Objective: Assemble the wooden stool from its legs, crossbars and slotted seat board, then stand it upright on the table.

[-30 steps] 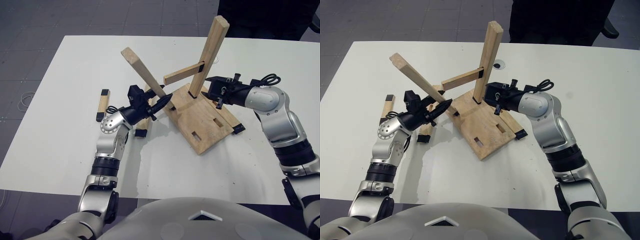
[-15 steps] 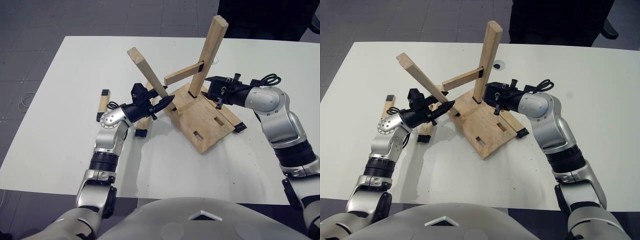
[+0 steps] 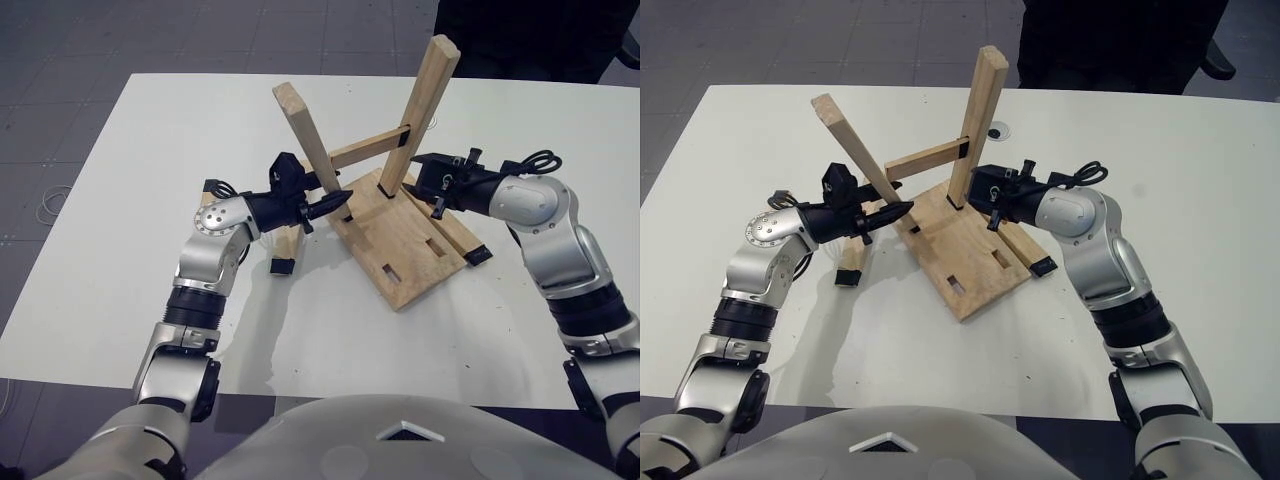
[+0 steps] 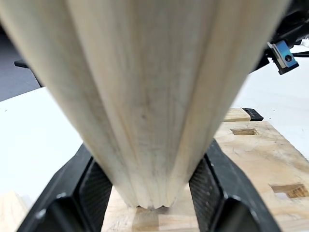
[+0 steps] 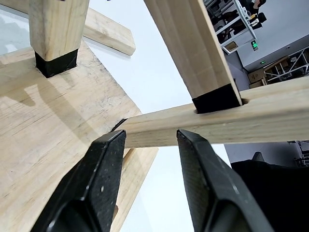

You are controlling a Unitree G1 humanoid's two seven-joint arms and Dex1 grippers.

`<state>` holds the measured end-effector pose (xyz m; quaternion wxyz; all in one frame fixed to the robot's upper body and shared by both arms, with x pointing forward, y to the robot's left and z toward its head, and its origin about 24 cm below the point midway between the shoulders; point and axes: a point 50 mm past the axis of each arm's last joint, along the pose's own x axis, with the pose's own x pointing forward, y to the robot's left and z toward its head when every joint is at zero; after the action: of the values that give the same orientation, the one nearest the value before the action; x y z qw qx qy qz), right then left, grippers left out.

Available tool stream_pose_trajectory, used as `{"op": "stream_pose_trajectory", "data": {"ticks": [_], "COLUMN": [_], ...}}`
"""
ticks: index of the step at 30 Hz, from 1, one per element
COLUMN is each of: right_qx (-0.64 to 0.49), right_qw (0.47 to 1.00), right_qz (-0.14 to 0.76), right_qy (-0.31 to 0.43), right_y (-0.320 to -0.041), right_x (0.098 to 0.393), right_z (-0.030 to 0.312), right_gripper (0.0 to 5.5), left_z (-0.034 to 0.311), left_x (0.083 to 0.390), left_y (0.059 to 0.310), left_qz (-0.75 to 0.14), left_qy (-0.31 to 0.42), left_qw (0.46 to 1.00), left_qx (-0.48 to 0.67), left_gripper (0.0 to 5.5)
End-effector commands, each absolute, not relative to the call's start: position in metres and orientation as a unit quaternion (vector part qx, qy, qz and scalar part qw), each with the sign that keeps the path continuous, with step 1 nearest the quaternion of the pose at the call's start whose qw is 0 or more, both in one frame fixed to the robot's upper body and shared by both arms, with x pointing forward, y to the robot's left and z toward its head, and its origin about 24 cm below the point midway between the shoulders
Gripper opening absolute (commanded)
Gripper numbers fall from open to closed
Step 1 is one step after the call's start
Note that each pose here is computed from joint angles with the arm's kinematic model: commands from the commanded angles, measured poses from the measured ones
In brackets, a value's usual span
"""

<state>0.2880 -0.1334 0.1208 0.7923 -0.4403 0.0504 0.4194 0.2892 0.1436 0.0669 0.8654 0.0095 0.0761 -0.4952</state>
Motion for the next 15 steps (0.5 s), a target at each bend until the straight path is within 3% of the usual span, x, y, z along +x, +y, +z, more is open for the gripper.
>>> {"op": "stream_pose_trajectory", "data": {"ticks": [1, 15], "right_qx": [-0.44, -0.439], "right_qw": [0.794, 0.793], "right_qz": [0.417, 0.417], "right_qy": [0.052, 0.06], "right_y": [-0.1337, -0.1347], "right_x": [0.2863, 0.2807], "right_z": [0.1207, 0.1157], "right_gripper": [1.95, 1.95], "left_z": [0.0369, 0.0327], "left_x": [0.2727, 0.2711], "left_y": [0.1502, 0.1539], "left_qz": [-0.491, -0.516], "left_qy": [0.161, 0.241], "left_qw": [0.856, 0.822], "left_qx": [-0.017, -0.005], "left_gripper": [2.05, 2.05]}}
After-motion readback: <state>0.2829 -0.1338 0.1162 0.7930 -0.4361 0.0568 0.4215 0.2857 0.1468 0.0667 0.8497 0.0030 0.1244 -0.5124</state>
